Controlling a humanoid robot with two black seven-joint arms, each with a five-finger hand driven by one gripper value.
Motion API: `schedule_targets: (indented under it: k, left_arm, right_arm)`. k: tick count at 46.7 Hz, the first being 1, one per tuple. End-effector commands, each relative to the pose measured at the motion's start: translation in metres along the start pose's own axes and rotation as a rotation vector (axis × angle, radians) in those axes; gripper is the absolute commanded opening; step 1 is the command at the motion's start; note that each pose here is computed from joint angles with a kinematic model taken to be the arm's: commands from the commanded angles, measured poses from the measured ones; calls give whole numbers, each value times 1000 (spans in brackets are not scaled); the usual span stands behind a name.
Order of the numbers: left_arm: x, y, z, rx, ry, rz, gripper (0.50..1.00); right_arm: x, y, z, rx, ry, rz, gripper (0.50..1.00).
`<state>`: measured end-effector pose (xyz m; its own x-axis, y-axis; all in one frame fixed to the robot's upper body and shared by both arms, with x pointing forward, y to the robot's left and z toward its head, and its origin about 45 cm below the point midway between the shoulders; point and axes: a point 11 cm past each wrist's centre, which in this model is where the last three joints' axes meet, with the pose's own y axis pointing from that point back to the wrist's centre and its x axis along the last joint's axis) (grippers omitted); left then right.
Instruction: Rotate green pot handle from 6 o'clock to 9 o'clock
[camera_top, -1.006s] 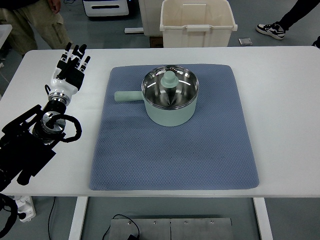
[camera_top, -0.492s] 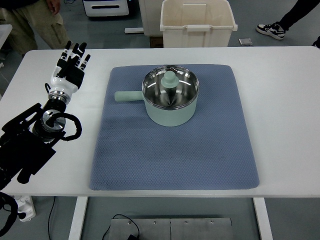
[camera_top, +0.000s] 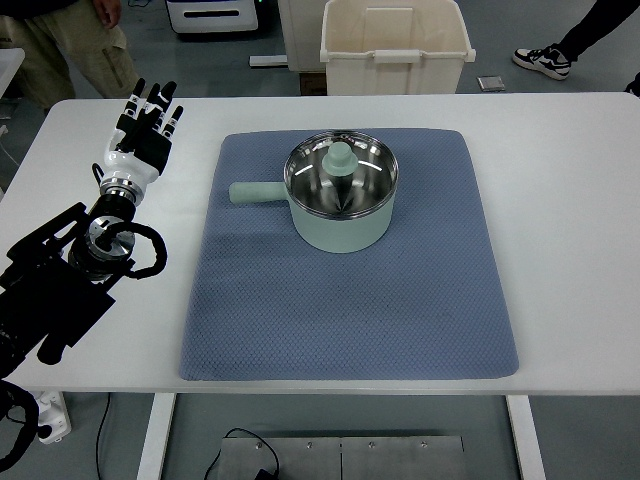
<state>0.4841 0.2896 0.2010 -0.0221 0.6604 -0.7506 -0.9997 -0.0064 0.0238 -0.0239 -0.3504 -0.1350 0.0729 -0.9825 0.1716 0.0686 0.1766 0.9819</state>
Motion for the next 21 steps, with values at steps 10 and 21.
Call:
schedule_targets:
  k: [10, 21]
  left_arm:
    - [-2, 0, -5, 5, 5, -4, 1000]
    - [-4, -1, -3, 1, 5, -7, 1000]
  right_arm:
    - [0, 0, 0, 1, -2, 0, 1000]
    - [0, 0, 0, 1, -3, 0, 1000]
